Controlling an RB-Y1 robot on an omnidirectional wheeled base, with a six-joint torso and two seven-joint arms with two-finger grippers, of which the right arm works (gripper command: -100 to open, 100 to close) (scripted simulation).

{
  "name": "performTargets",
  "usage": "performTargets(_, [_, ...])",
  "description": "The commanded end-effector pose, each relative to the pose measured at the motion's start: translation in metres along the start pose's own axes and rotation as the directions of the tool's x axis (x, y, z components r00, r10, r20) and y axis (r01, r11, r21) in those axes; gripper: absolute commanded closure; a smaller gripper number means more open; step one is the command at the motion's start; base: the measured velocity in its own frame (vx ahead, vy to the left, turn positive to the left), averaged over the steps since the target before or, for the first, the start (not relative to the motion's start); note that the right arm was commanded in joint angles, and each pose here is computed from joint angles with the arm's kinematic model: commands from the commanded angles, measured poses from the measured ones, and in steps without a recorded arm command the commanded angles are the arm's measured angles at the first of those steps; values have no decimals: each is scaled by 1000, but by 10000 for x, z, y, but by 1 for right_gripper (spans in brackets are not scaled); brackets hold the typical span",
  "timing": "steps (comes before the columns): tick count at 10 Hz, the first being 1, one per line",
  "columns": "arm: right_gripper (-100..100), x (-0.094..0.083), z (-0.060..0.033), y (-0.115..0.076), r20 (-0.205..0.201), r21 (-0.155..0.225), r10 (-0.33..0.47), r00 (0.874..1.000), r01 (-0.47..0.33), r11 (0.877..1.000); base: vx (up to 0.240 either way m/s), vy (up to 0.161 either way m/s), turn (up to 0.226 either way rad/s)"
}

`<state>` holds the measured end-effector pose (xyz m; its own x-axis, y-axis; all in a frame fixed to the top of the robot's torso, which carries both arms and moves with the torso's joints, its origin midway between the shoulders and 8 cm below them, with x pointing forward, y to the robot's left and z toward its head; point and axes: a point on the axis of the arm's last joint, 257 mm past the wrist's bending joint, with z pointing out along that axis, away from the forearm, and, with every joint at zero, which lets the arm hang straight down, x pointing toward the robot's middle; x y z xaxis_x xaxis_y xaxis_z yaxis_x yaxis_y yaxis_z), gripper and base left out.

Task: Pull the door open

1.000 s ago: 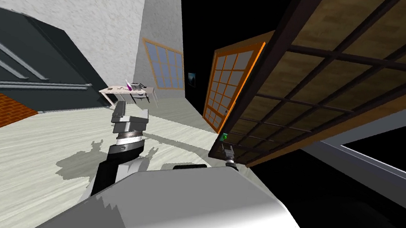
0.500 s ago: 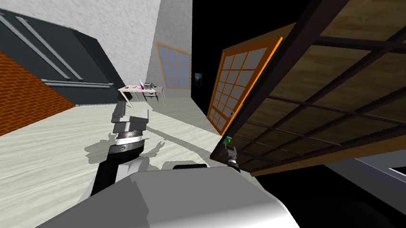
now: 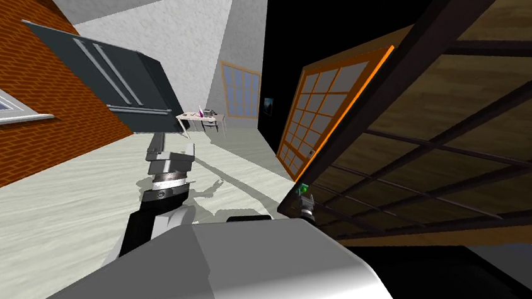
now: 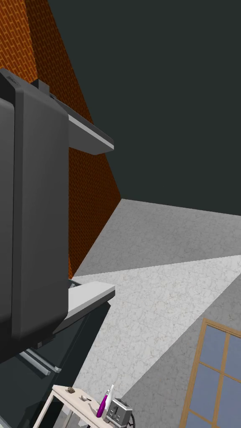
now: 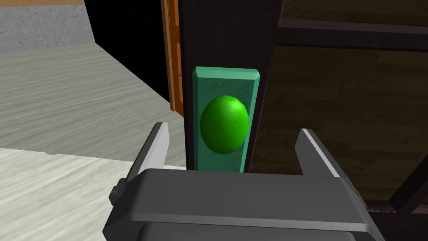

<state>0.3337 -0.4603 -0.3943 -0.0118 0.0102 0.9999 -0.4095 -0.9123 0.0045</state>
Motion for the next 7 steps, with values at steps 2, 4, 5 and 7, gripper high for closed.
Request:
performTargets(2, [-100, -18, 12, 238, 3, -75, 0, 1000, 0, 997, -8, -47, 284])
performTargets(4, [-100, -32, 0, 420, 6, -135, 2, 1000, -2, 991, -10, -47, 335])
performTargets(5, [-100, -37, -7, 470, 7, -152, 3, 1000, -2, 988, -13, -36, 227])
performTargets(7, [100, -45, 2, 429, 7, -139, 3, 1000, -2, 990, -4, -6, 1])
